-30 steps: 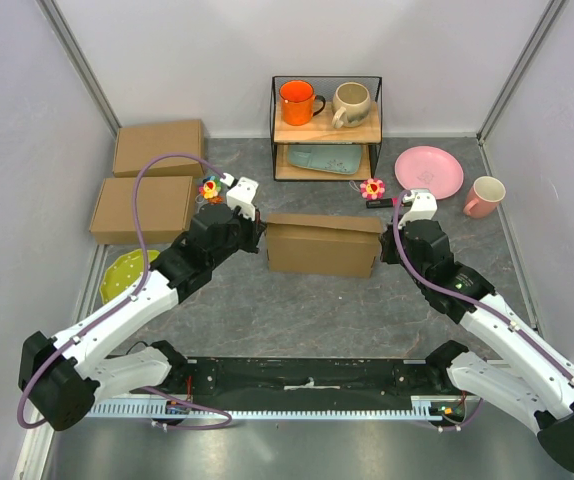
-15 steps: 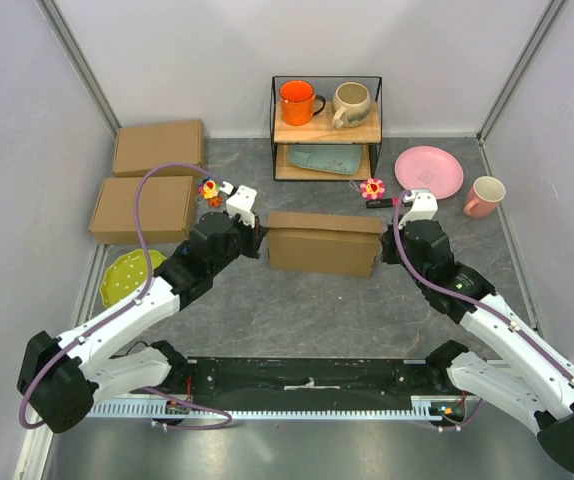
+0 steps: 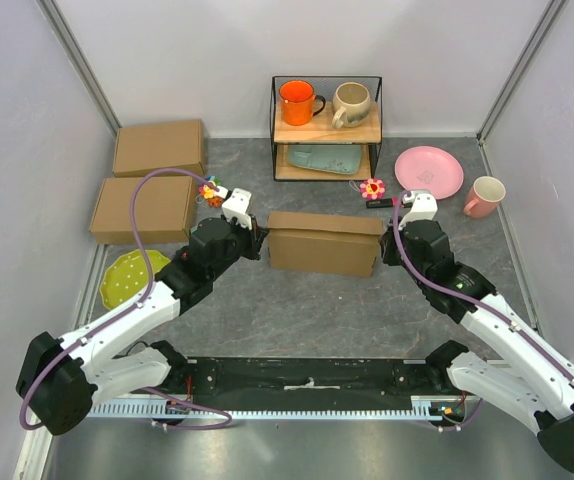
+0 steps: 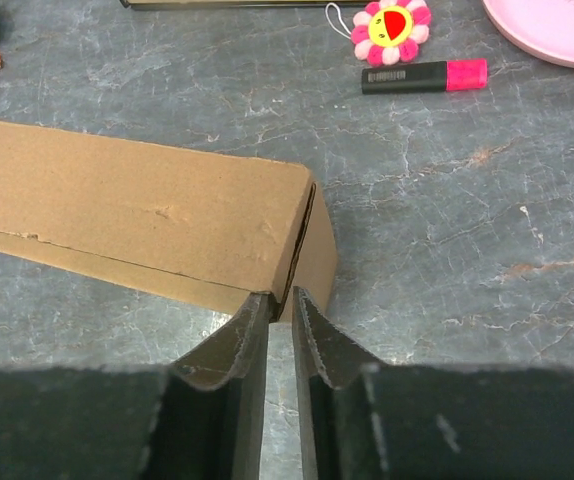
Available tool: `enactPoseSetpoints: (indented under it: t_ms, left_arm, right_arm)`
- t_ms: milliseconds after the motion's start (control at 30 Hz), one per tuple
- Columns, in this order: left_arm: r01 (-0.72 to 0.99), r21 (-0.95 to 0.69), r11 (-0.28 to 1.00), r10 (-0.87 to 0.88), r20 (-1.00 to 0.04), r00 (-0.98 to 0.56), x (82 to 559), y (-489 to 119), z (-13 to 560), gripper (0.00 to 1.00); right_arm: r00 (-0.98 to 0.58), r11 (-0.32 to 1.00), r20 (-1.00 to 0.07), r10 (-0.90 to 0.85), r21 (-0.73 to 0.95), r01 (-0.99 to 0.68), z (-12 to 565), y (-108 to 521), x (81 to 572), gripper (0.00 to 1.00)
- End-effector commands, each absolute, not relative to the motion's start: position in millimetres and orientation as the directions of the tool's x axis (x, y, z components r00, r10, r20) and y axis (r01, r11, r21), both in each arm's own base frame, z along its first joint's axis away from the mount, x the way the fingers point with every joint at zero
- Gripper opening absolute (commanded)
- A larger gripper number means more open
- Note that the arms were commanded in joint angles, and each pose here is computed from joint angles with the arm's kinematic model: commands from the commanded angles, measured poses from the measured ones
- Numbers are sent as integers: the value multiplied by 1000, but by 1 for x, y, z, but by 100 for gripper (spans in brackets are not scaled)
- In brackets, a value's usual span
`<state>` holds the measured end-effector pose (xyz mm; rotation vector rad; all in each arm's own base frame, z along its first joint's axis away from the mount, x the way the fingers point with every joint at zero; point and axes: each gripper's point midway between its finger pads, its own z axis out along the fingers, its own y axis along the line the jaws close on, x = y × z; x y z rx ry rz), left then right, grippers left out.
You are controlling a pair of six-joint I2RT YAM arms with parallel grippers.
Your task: Fold the paper box
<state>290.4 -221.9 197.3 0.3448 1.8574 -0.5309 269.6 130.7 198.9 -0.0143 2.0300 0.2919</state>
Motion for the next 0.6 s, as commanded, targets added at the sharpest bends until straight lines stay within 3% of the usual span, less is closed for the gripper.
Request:
enactPoseSetpoints:
  t_ms: [0, 100, 267, 367, 567]
  left_arm:
    - [458, -172, 872, 76, -878, -473, 276, -215, 154, 2]
    - [460, -170, 871, 76, -880, -469, 277, -216, 157, 2]
    - [462, -167, 871, 81, -879, -471, 277, -216, 156, 2]
    - [465, -167, 869, 82, -879, -469, 277, -216, 157, 2]
    - [481, -165, 861, 95, -876, -472, 276, -219, 157, 2]
  right_arm:
    - [-464, 969, -878, 117, 204, -142, 213, 130, 266, 24]
    - [-446, 968, -887, 121, 206, -147, 223, 131, 268, 31]
    - [-432, 971, -895, 114, 193, -143, 229, 131, 273, 33]
    - [-428, 972, -897, 111, 188, -142, 231, 131, 275, 33]
    - [-425, 973, -899, 106, 183, -143, 230, 133, 278, 22]
